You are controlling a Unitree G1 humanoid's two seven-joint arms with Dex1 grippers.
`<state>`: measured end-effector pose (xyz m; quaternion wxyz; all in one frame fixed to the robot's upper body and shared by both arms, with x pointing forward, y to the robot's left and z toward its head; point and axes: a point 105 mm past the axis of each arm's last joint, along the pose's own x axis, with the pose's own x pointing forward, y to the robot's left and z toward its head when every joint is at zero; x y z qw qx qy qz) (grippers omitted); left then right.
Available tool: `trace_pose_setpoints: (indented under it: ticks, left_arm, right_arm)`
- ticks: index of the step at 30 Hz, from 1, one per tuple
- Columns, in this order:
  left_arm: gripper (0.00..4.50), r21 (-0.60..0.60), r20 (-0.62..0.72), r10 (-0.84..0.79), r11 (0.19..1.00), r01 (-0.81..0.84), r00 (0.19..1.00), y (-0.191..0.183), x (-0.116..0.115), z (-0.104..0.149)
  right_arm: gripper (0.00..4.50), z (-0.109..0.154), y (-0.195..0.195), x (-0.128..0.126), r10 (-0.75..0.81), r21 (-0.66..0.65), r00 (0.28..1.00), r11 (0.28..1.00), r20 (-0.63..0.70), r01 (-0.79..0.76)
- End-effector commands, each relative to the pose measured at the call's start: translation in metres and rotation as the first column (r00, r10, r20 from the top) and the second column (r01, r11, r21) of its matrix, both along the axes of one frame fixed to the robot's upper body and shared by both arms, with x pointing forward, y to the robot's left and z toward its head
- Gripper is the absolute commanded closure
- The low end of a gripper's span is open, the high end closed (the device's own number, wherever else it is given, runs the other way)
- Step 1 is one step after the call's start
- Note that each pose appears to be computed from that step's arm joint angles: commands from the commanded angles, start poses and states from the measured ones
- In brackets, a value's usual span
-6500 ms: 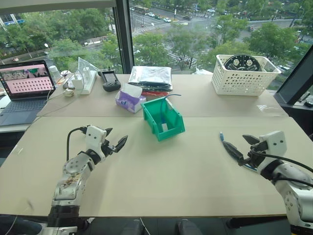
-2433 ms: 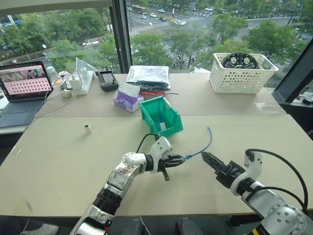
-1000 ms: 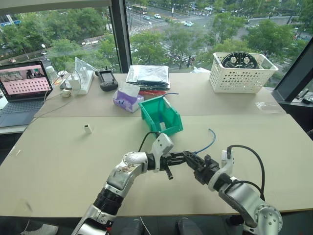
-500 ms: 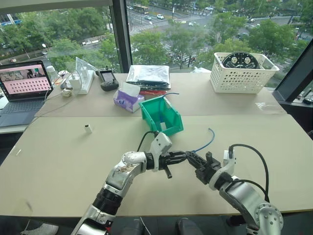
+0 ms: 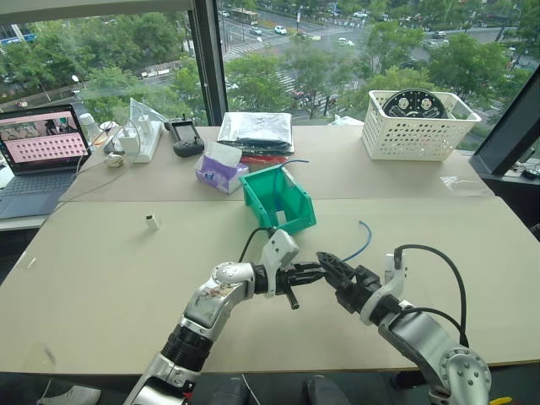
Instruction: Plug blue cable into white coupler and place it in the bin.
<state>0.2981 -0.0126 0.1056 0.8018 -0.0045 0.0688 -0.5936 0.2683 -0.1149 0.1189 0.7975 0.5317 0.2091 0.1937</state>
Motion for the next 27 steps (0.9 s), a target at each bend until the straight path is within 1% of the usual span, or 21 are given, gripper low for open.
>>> trace_pose_setpoints:
  ticks: [1,11,21,22,24,25,27]
  left_arm:
    - [4.42,-0.007,-0.002,-0.015,1.0,0.015,1.0,-0.004,-0.003,0.002]
    - [4.42,-0.009,-0.007,-0.01,1.0,0.01,1.0,-0.004,-0.003,0.001]
    - [4.42,-0.009,-0.008,-0.017,1.0,0.017,1.0,-0.005,-0.005,0.001]
    - [4.42,-0.008,-0.008,-0.017,1.0,0.017,1.0,-0.005,-0.005,0.001]
    - [4.42,-0.008,-0.008,-0.018,1.0,0.018,1.0,-0.005,-0.005,0.001]
    - [4.42,-0.008,-0.008,-0.018,1.0,0.018,1.0,-0.005,-0.005,0.001]
    - [4.42,-0.008,-0.009,-0.018,1.0,0.018,1.0,-0.005,-0.005,0.001]
  right_arm:
    - [1.95,0.021,0.003,-0.004,0.01,0.031,0.996,0.999,0.086,-0.012]
    - [1.95,0.021,-0.012,0.001,-0.089,0.014,0.992,0.996,0.091,0.088]
    - [1.95,0.021,-0.014,0.001,-0.11,0.012,0.99,0.994,0.094,0.109]
    - [2.46,0.021,-0.014,0.001,-0.11,0.012,0.99,0.994,0.093,0.109]
    - [2.89,0.021,-0.013,0.001,-0.107,0.016,0.99,0.994,0.091,0.106]
    - [3.31,0.021,-0.013,0.0,-0.106,0.019,0.99,0.994,0.09,0.105]
    - [3.98,0.021,-0.012,0.0,-0.103,0.019,0.991,0.995,0.087,0.102]
